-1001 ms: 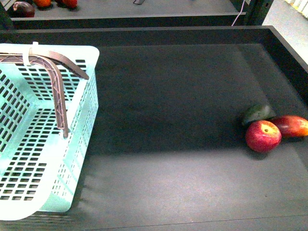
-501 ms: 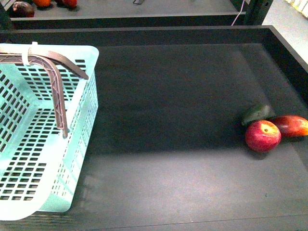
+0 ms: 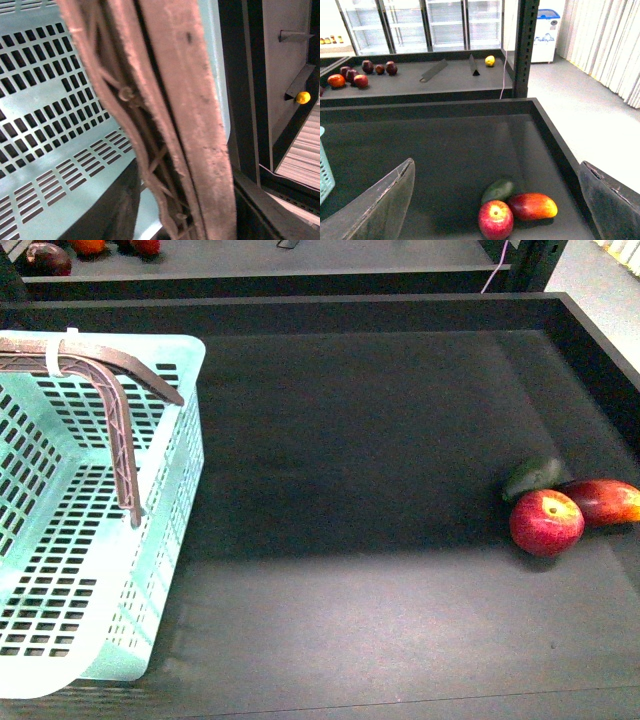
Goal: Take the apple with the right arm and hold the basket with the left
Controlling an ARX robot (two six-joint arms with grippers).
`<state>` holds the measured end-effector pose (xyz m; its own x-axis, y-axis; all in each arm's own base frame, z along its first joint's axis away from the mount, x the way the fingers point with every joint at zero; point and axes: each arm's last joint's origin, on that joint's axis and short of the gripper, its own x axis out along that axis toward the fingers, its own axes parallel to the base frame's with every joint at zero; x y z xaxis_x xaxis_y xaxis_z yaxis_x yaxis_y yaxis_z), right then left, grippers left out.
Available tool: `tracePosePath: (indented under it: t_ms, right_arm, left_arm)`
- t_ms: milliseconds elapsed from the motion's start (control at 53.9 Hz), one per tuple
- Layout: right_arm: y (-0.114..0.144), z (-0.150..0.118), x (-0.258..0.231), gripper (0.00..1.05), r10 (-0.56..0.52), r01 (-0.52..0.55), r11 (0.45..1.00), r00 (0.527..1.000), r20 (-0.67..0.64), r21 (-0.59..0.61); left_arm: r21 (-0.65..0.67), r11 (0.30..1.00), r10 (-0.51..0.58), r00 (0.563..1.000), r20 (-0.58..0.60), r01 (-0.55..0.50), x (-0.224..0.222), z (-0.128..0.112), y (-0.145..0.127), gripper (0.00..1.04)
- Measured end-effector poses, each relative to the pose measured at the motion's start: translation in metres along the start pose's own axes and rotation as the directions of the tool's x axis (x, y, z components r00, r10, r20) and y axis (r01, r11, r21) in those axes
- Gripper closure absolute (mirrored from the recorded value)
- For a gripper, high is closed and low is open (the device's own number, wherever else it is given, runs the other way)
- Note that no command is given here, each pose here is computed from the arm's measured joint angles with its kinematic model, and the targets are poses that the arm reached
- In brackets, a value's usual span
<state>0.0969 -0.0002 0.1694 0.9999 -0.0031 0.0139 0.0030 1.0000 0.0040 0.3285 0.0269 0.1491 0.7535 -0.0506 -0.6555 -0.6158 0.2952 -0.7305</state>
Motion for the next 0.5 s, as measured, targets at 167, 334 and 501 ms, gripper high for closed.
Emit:
tracePosePath:
  t_ms: [167, 334, 501]
  right_arm:
    - [0.000, 0.000, 0.000, 0.09, 0.000, 0.000, 1.000, 1.000, 0.000, 0.000]
    - [0.000, 0.000, 0.000, 0.09, 0.000, 0.000, 1.000, 1.000, 0.000, 0.000]
    - [0.000, 0.000, 0.000, 0.09, 0.000, 0.000, 1.000, 1.000, 0.000, 0.000]
  left_arm:
    - [-0.064, 0.998, -0.002, 1.000, -0.004, 0.002, 0.004, 0.003, -0.004, 0.82]
    - [-0.076, 0.997, -0.001, 1.000, -0.008, 0.000, 0.005, 0.005, -0.005, 0.83]
    - [-0.043, 0.999, -0.020, 0.999, -0.042, 0.018, -0.008, -0.003, -0.012, 0.84]
